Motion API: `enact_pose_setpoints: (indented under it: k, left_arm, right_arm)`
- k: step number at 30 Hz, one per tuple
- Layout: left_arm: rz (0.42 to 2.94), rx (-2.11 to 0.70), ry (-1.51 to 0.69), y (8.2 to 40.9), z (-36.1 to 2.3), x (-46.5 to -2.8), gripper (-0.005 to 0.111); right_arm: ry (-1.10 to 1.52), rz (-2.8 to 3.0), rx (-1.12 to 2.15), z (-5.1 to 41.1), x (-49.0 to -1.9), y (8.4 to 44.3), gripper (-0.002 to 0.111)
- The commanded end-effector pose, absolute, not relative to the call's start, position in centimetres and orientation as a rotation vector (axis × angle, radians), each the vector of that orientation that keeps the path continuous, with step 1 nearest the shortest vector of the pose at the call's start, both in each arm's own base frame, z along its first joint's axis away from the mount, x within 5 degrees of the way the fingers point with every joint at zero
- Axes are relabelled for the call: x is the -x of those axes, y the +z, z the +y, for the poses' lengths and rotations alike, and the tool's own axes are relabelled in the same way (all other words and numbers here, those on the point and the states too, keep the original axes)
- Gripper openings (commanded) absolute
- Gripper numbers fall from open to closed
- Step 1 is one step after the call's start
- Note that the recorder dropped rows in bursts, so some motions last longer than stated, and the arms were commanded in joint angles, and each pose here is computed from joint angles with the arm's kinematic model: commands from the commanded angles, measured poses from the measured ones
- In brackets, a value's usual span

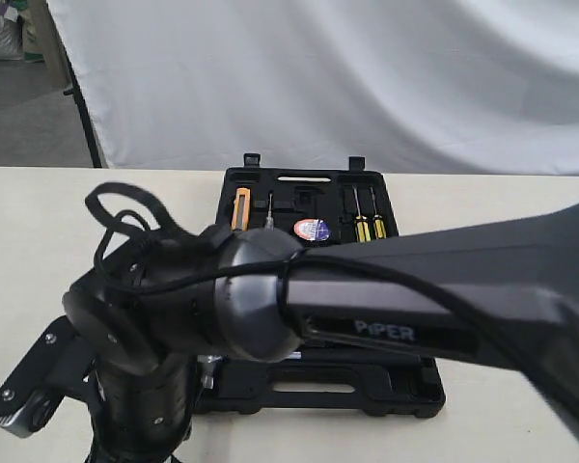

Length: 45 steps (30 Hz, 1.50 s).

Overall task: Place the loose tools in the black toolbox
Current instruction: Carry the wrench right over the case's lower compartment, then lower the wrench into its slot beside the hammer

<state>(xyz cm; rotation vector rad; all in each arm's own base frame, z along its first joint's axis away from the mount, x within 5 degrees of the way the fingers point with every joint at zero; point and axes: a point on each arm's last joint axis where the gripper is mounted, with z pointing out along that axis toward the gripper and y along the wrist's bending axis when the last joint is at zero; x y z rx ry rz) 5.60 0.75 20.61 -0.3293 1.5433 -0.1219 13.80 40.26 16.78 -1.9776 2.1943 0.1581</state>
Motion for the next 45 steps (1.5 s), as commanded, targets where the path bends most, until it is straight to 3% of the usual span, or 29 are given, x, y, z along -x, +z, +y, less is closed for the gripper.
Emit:
enact_pose_setpoints:
  k: [1, 25, 29, 35, 45]
  left_arm:
    - [1.526, 0.346, -0.103, 20.8, 0.9, -5.5, 0.001]
    - [1.526, 0.346, -0.103, 20.8, 0.9, -5.5, 0.001]
    - [1.526, 0.346, -0.103, 20.8, 0.9, -5.5, 0.001]
    - [1.526, 0.346, -0.103, 20.8, 0.9, -5.5, 0.001]
    - [1.526, 0.346, -0.103, 20.8, 0.9, -5.5, 0.001]
  right_arm:
    - [0.114, 2.149, 1.976, 39.3, -14.1, 19.5, 0.0]
    - [-0.043, 2.428, 1.529, 32.0, -27.0, 19.8, 0.0]
    - [-0.125, 2.369, 1.581, 31.8, -27.8, 18.9, 0.0]
    - [-0.171, 2.033, 1.924, 33.1, -28.8, 16.2, 0.0]
    - [-0.299, 1.855, 2.052, 32.9, -29.4, 16.3, 0.0]
